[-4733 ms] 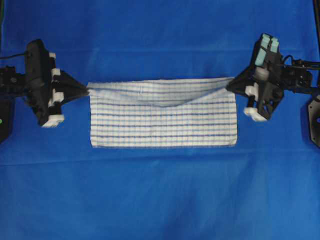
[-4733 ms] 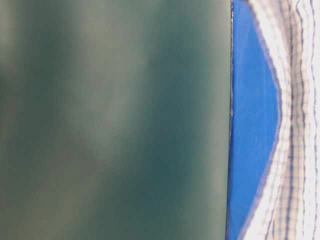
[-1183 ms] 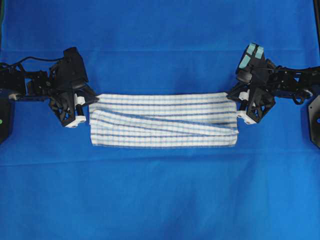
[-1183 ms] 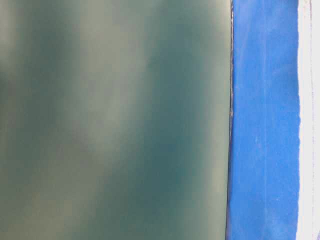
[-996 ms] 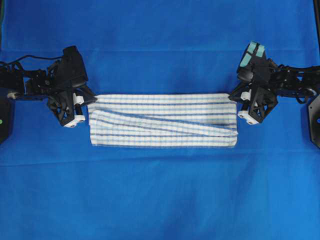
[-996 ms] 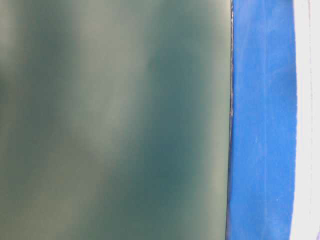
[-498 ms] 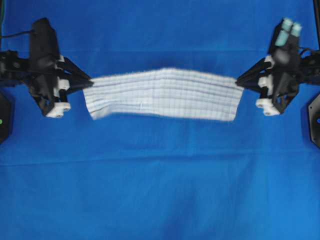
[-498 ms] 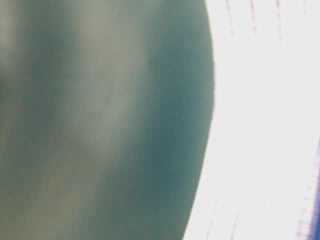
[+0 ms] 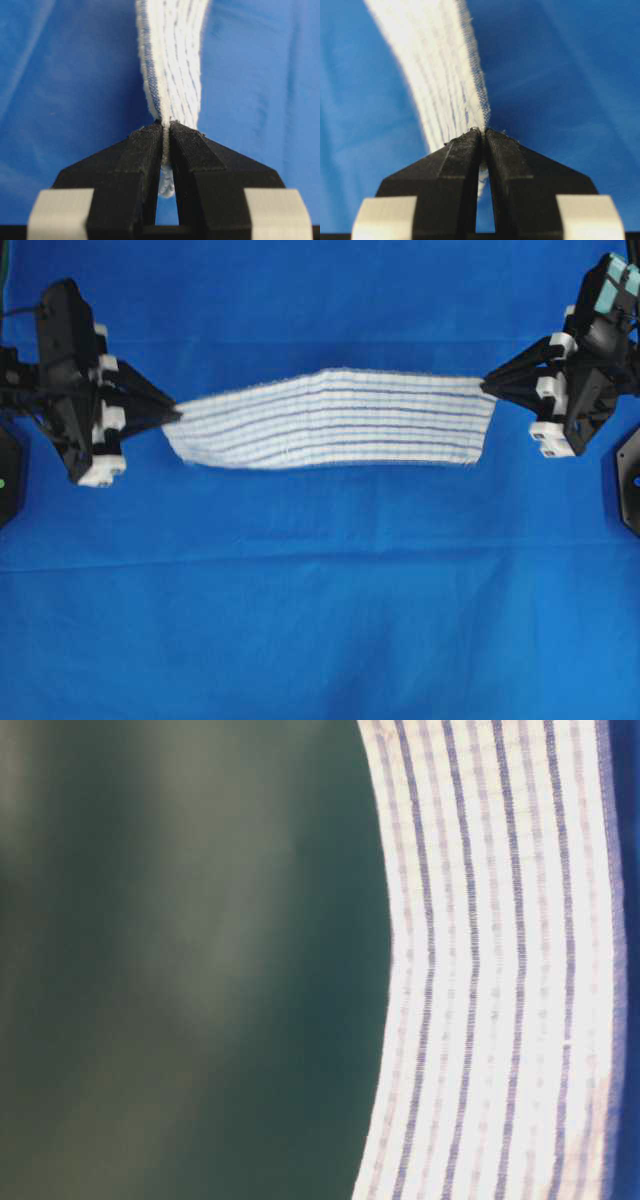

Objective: Fold the blue towel.
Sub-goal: 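Lift the strip by both ends and rotate it vertical, then lay the strip down vertically and open both grippers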

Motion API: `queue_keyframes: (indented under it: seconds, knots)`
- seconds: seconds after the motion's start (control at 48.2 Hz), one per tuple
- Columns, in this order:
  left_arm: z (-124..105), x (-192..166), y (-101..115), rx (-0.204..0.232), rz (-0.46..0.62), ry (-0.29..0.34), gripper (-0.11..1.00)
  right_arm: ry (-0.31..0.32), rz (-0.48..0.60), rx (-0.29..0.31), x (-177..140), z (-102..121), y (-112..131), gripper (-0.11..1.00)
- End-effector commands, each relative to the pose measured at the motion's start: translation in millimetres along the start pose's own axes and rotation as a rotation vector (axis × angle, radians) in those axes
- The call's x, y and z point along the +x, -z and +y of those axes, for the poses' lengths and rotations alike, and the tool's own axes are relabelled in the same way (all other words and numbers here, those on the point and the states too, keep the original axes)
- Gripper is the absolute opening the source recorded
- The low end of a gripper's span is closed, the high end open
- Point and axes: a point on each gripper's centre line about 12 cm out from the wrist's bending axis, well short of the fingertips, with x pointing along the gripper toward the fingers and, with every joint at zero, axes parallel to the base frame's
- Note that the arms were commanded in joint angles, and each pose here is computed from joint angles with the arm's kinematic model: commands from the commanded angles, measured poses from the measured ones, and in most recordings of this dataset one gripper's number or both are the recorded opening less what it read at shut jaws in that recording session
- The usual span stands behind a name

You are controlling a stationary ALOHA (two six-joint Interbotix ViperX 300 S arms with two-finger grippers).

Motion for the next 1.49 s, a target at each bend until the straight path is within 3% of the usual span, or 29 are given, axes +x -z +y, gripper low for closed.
queue_keyframes:
  seconds: [0.0, 0.291, 0.602, 0.83, 1.08, 1.225, 1.474]
  knots:
    - [-12.0, 4.2, -13.1, 0.017, -0.034, 0.036, 0.03, 0.023, -0.065, 0.014, 3.1, -5.6, -16.6, 0.07]
    - [-55.2, 38.0, -32.8, 0.088, -0.050, 0.142, 0.03, 0.146, -0.132, 0.070, 23.8, -42.5, -49.0, 0.07]
    - [-101.1, 70.0, -60.6, 0.160, -0.060, 0.223, 0.03, 0.221, -0.172, 0.027, 53.3, -70.6, -87.6, 0.07]
    - [-119.4, 94.5, -80.6, 0.175, -0.076, 0.239, 0.03, 0.263, -0.171, -0.016, 76.5, -90.9, -113.4, 0.07]
    - [-133.9, 126.4, -95.0, 0.176, -0.093, 0.248, 0.03, 0.271, -0.184, -0.065, 98.0, -97.7, -139.2, 0.07]
    - [-141.2, 141.4, -107.3, 0.176, -0.124, 0.253, 0.03, 0.270, -0.185, -0.069, 102.6, -98.2, -145.2, 0.07]
    - [-147.4, 156.1, -116.3, 0.175, -0.139, 0.256, 0.03, 0.272, -0.158, -0.065, 97.1, -98.2, -133.9, 0.07]
